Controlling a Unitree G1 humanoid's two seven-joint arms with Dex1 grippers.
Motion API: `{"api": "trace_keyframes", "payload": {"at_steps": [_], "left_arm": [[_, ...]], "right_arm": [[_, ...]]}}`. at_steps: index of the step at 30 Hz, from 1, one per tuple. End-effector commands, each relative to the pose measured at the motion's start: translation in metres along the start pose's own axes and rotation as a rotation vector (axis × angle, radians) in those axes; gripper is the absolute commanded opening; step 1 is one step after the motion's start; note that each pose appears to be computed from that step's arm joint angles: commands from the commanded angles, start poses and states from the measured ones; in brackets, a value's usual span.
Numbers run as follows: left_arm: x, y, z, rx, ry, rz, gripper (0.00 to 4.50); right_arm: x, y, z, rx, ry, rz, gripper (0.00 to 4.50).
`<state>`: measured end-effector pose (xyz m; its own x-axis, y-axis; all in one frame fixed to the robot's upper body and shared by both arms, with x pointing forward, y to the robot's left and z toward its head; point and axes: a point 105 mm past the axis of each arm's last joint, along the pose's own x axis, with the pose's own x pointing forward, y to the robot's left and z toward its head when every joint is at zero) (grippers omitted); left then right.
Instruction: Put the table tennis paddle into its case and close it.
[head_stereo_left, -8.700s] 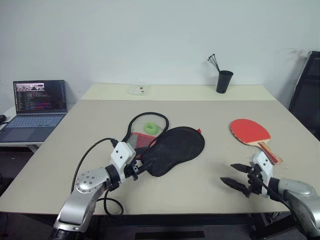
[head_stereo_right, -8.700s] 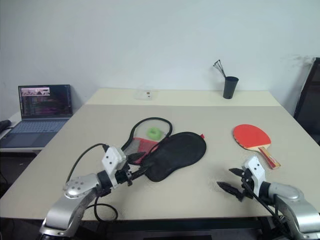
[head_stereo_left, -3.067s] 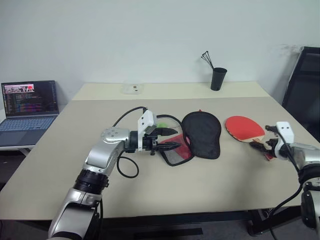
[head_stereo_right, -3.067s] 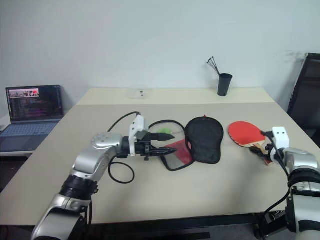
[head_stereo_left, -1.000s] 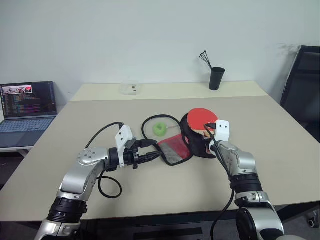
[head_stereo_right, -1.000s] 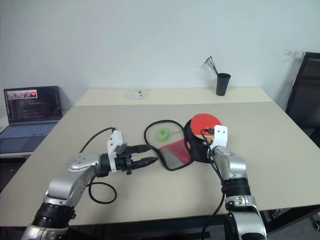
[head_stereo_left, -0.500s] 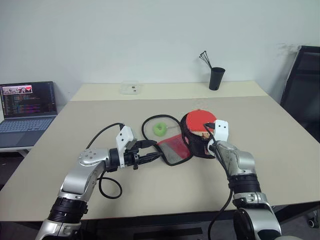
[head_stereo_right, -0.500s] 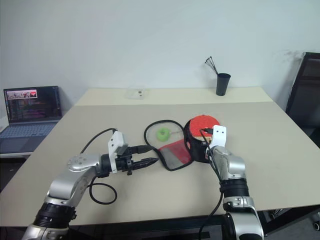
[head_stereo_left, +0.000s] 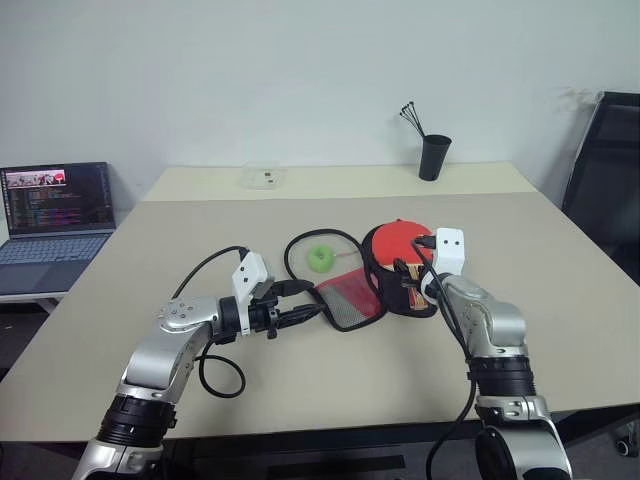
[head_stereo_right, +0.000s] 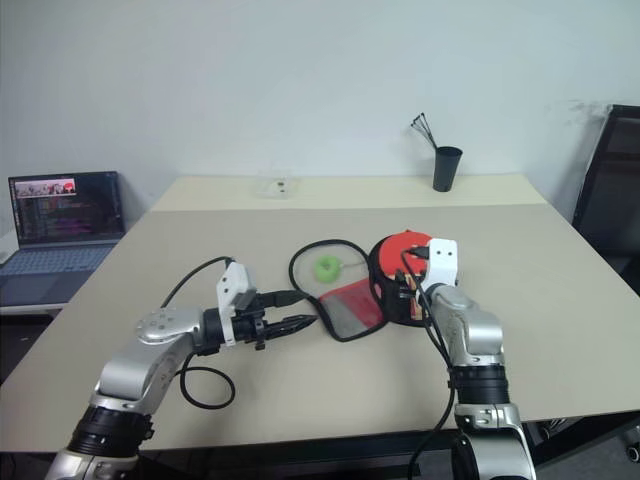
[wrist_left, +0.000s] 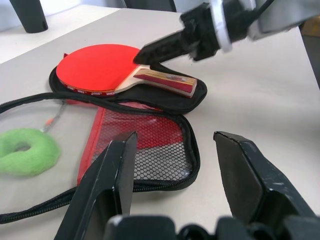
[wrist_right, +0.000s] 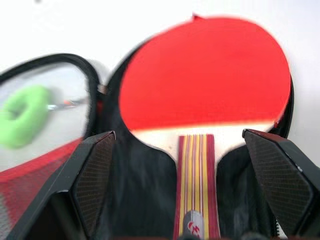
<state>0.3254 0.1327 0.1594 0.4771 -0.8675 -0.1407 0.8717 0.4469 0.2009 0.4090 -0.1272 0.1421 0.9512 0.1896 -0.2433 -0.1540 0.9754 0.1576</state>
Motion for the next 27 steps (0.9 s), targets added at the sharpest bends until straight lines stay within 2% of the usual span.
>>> {"api": "trace_keyframes", "payload": {"at_steps": [1, 9, 20, 27], "left_arm": [[0.0, 0.001, 0.007, 0.023, -0.024, 0.005, 2.67], [0.003, 0.002, 0.005, 0.023, -0.024, -0.001, 2.67], [0.004, 0.001, 0.008, 0.027, -0.026, -0.001, 2.67], [0.003, 0.0, 0.008, 0.024, -0.024, 0.001, 2.67]], "right_arm": [[-0.001, -0.007, -0.004, -0.031, -0.015, -0.011, 4.49], [0.01, -0.01, -0.023, -0.112, -0.007, -0.049, 4.49], [0.012, -0.015, -0.008, -0.261, -0.113, -0.102, 4.49], [0.013, -0.009, -0.014, -0.263, -0.102, -0.077, 4.49]]}}
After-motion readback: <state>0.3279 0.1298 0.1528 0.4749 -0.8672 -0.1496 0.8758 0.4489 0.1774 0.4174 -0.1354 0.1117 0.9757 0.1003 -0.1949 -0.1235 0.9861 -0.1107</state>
